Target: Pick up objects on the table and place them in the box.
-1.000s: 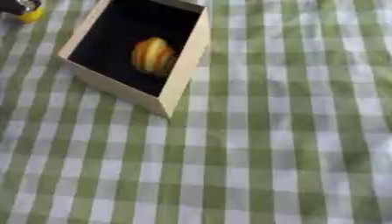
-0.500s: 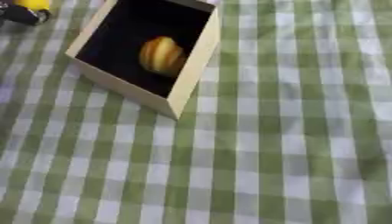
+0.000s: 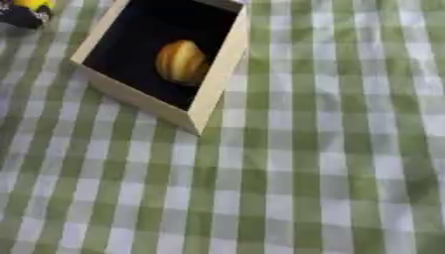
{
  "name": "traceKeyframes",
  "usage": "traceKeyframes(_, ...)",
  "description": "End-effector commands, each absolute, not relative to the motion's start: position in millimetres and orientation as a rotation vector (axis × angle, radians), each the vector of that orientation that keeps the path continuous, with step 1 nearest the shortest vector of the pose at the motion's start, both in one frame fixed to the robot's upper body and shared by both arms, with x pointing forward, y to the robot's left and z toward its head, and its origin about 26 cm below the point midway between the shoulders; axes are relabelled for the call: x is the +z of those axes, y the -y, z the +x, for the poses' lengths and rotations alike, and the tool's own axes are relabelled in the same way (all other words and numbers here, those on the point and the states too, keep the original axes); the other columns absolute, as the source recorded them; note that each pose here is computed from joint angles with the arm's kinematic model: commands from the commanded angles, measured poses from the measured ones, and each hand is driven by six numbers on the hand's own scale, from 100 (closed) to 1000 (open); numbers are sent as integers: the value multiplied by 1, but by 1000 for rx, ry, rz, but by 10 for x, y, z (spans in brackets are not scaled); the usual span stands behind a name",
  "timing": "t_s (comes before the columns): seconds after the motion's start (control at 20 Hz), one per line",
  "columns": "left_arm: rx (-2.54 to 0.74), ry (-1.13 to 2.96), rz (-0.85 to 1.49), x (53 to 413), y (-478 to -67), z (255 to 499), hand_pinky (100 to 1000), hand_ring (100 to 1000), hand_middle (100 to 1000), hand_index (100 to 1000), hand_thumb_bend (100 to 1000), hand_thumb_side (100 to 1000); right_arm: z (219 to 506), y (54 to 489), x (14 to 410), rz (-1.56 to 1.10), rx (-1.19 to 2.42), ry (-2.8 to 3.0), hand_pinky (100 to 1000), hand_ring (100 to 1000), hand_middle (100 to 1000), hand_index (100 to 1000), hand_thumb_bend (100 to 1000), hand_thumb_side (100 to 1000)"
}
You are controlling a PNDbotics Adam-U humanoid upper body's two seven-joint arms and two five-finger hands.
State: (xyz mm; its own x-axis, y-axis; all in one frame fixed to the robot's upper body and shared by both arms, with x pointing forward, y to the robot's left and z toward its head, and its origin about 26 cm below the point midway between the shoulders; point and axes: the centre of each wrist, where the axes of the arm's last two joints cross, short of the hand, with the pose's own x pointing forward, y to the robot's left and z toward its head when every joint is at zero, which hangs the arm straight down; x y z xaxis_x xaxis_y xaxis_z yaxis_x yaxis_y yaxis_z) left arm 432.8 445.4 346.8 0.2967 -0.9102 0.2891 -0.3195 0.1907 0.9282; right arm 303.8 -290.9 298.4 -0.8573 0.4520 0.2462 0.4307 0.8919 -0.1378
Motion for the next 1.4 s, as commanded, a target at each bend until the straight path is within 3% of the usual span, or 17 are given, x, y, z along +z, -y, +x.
traceKeyframes(0.05,-603,1286,1409,3669,-4485,4247,672,686,615,715,100,218,2989,2926,3061,-676,145,2808,885,818,745,775,105,922)
traceKeyframes(0.4,-656,1412,1441,3801,-4242,4210,640,640,588,687,100,249,2993,2926,3026,-672,143,2796,885,818,746,777,104,920)
traceKeyframes(0.85,-911,1510,1439,3915,-3804,3997,640,632,591,689,100,189,3001,2915,2972,-661,130,2786,885,818,751,780,103,913)
traceKeyframes(1.4,-1356,1833,1189,3667,-2732,3318,593,562,541,645,100,171,3016,2862,2939,-626,121,2793,883,817,759,786,107,901)
